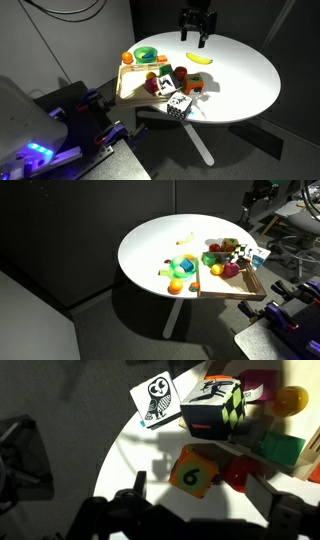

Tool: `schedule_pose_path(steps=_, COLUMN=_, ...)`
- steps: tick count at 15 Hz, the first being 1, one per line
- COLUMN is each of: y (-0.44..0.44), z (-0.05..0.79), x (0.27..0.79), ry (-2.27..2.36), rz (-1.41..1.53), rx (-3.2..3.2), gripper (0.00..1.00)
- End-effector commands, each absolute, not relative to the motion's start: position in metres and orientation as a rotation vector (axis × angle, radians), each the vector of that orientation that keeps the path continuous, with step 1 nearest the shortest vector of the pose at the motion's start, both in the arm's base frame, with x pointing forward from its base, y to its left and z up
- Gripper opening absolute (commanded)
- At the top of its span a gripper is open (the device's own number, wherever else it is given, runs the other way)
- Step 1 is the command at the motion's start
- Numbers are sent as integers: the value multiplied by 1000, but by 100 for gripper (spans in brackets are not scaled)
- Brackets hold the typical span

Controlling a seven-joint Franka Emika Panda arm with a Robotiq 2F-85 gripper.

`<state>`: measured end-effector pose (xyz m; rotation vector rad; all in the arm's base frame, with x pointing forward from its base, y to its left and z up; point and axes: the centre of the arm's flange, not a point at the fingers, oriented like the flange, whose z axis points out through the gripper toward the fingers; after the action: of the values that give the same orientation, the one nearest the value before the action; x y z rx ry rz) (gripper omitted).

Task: Put the soft orange block on the tray

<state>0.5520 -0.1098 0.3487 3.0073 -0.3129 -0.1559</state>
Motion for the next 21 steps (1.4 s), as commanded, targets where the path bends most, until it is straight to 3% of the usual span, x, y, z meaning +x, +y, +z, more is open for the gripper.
schedule_pose_path(steps=1, y=-124, z=344, x=569, ry=-302, rz=-192, rx=3050, gripper=100)
schedule_pose_path(steps=21, y=-125, z=307, x=580, ry=-460, rz=-38, rx=3110, gripper=100)
